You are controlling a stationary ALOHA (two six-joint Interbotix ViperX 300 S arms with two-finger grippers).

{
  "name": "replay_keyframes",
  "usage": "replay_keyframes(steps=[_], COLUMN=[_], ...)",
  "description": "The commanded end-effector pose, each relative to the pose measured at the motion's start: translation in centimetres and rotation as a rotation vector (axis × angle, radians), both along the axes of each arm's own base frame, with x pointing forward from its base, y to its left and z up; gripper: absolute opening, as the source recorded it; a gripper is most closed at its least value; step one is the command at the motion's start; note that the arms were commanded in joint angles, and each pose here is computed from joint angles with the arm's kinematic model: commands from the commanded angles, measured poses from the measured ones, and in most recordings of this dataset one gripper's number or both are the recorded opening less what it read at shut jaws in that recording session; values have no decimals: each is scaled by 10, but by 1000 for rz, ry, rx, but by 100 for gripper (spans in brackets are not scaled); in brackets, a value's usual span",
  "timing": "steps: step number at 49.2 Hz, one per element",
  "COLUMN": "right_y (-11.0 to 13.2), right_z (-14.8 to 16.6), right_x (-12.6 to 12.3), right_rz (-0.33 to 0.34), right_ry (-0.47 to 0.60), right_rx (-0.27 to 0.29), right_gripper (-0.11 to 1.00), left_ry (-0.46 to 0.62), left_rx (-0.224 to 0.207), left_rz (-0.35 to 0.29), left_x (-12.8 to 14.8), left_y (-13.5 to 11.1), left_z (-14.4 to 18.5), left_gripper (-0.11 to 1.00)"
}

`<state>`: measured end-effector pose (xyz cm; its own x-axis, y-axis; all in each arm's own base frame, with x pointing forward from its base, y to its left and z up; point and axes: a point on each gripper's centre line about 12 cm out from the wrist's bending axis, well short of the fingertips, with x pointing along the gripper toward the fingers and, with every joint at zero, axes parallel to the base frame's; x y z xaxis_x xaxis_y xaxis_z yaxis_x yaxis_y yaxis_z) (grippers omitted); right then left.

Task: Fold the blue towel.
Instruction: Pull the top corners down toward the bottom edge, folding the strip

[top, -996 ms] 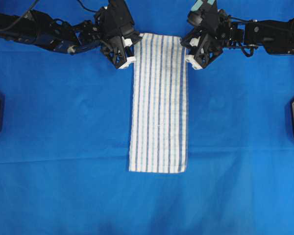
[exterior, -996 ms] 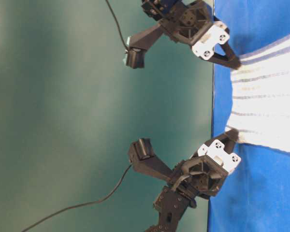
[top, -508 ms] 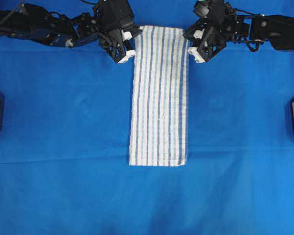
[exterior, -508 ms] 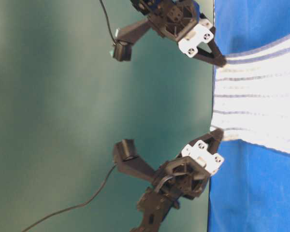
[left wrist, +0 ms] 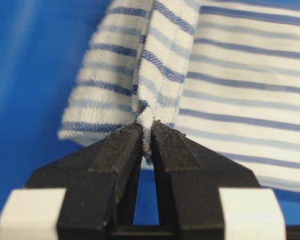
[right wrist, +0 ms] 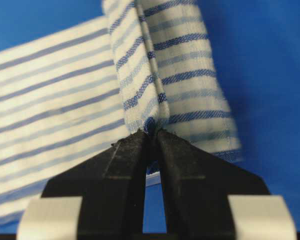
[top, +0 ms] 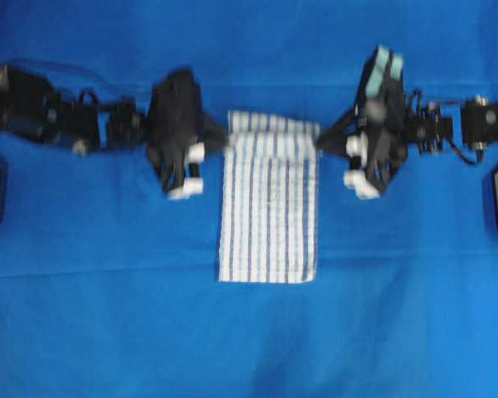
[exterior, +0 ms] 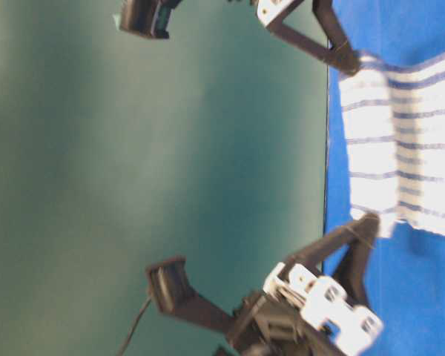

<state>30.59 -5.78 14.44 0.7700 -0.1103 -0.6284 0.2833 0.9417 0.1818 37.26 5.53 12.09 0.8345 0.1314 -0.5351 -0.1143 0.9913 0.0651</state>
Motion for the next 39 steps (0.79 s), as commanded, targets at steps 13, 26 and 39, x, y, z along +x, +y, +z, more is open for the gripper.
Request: replay_keyframes(steps=[13, 26, 39], right_y=[66, 96, 100], right_z=[1, -8, -23], right_x=[6, 9, 12], right_rz=[139, 199, 207], right_ry=[1, 40, 82], right_rx=[72, 102, 103], right_gripper=[10, 10, 10], left_ry=[-8, 34, 46], left_rx=[-105, -171, -178], left_rz=[-153, -219, -232], left_x=[-3, -9, -9], left_y=[-82, -123, -130], left_z=[2, -2, -5], left_gripper=[4, 4, 4])
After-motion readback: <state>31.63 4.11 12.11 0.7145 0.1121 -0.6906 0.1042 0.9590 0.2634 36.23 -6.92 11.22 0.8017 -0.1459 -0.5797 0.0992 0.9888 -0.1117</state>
